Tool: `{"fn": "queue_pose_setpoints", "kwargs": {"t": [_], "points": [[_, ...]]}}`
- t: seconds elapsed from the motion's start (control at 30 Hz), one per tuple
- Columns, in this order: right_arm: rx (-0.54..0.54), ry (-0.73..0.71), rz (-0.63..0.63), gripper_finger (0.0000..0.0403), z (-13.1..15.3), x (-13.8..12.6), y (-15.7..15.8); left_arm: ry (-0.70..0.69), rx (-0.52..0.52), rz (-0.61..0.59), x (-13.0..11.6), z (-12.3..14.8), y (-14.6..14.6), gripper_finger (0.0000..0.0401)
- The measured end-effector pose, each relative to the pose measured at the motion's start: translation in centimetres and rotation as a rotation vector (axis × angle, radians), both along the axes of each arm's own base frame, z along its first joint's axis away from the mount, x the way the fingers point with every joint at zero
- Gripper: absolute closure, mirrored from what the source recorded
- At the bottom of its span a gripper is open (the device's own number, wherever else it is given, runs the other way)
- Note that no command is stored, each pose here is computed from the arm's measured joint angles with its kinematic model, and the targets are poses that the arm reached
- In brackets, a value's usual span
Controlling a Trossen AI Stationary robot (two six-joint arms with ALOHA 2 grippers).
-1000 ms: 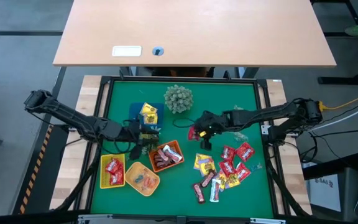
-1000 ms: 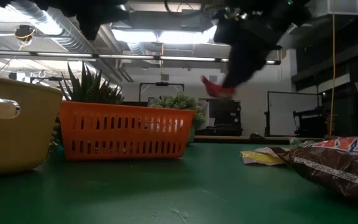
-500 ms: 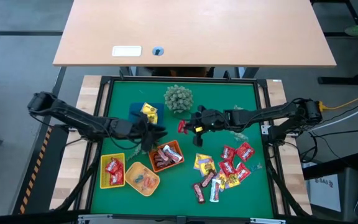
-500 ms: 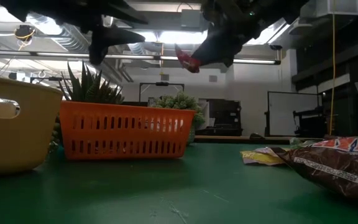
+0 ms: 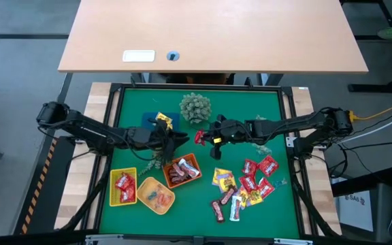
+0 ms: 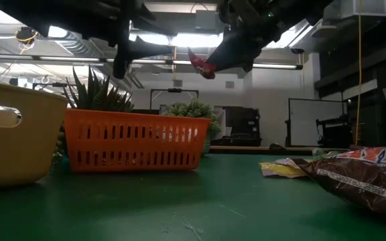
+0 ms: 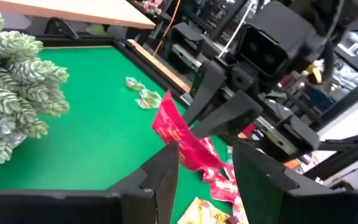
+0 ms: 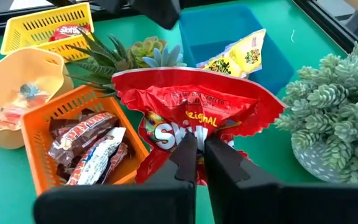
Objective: Sort candy
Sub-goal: Put the red candy into the yellow bin
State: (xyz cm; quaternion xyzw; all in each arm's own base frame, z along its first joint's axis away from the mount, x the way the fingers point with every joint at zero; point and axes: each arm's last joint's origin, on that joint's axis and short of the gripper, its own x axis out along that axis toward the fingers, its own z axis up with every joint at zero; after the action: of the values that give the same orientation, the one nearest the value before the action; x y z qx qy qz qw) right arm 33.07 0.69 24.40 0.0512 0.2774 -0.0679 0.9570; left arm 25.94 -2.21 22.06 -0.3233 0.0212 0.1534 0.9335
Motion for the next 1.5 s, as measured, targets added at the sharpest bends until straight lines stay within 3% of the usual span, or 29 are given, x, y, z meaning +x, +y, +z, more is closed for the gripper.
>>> {"fn": "queue_pose_setpoints", "kwargs": {"t": [0.43, 0.67, 1.5], "points": [[0.07, -0.036, -0.222, 0.0386, 0.1, 0.0, -0.4, -0.007, -0.066, 0.035, 1.1, -1.4, 0.4, 0.0264], [0.078, -0.039, -0.225, 0.0386, 0.1, 0.0, -0.4, -0.001, -0.053, 0.088, 1.2, -1.7, 0.6, 0.0264], [0.107, -0.135, -0.252, 0.0386, 0.8, 0.4, -0.4, -0.024, -0.052, 0.1, 1.2, -1.5, 0.4, 0.0264]]}}
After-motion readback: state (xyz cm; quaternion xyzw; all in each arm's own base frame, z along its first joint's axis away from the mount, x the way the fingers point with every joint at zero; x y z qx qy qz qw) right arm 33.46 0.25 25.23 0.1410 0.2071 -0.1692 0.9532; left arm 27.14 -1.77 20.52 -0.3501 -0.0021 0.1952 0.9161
